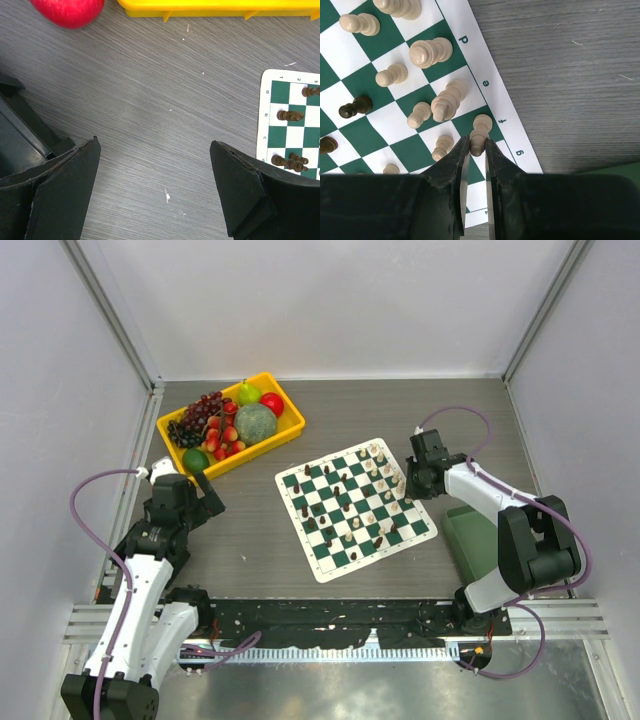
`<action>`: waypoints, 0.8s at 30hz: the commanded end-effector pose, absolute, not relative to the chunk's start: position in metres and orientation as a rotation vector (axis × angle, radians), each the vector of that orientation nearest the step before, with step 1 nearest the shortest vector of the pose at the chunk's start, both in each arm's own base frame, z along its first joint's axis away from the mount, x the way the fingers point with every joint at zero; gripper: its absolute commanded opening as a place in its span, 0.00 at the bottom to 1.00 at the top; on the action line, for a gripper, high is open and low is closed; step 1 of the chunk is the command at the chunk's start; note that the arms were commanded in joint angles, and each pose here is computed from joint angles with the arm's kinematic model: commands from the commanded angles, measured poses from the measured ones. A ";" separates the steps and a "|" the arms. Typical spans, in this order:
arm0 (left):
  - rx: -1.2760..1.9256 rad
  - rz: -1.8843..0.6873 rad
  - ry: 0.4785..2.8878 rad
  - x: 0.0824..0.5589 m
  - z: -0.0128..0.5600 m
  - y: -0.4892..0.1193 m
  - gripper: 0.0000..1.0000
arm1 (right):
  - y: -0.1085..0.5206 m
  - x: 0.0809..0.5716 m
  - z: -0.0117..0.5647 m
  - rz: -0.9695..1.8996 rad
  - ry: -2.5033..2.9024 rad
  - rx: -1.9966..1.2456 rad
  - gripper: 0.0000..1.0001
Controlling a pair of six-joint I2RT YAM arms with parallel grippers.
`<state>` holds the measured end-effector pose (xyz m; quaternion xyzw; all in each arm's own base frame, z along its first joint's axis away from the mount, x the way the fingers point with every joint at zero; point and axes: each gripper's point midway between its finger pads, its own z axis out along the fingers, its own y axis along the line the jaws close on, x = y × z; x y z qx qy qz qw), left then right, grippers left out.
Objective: Set up the chess pieces on the board
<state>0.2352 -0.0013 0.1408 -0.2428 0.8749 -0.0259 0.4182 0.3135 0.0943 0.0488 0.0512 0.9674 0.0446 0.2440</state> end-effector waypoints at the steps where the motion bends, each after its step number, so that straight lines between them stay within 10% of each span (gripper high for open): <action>1: -0.614 -0.063 2.143 0.244 0.154 0.002 0.99 | 0.098 0.333 0.065 0.146 2.569 0.135 0.14; 17: -0.613 -0.049 2.164 0.244 0.147 0.003 0.99 | 0.100 0.327 0.056 0.150 2.615 0.112 0.21; 24: -0.605 -0.053 2.167 0.244 0.146 0.002 0.99 | 0.101 0.328 0.085 0.178 2.562 0.072 0.48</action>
